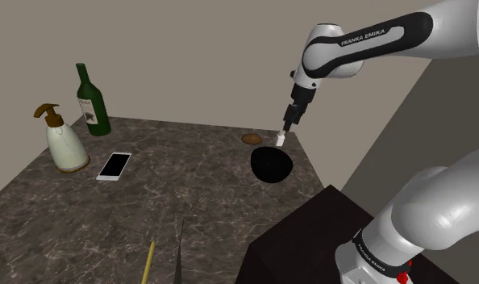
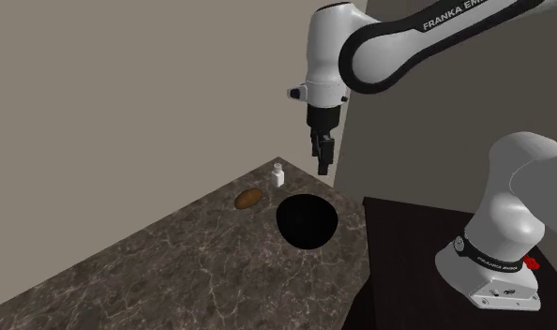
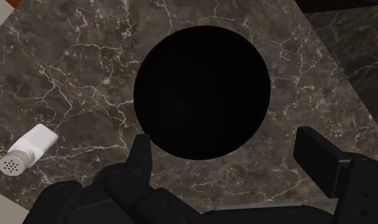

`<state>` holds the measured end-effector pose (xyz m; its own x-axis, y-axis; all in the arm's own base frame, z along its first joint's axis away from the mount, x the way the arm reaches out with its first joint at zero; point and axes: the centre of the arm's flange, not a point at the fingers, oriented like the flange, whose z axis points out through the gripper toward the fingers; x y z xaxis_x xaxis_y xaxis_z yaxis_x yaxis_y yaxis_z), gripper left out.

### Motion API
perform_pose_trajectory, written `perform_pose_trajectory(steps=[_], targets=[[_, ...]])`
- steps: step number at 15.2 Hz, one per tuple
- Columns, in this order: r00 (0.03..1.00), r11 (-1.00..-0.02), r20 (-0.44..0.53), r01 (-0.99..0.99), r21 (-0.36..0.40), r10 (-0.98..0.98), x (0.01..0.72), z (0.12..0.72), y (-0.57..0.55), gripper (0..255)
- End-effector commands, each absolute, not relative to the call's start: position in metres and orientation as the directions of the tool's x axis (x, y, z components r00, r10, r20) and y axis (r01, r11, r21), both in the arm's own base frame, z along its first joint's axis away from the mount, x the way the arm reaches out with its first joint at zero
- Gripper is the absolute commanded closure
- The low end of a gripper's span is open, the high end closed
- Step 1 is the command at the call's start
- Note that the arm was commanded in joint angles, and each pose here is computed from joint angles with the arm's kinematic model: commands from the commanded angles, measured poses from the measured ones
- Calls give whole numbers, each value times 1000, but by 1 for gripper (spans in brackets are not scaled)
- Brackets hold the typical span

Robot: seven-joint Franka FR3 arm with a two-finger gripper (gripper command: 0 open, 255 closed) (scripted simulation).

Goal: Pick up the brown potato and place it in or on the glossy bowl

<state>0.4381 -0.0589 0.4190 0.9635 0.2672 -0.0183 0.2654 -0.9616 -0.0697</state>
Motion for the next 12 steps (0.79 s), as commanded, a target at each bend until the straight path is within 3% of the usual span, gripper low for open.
perform_pose_trajectory(steps=[1,12], targets=[[960,-958,-15,279,-68,280,457,403,-66,0],[938,-936,0,346,-63,347,558,309,-106,0]])
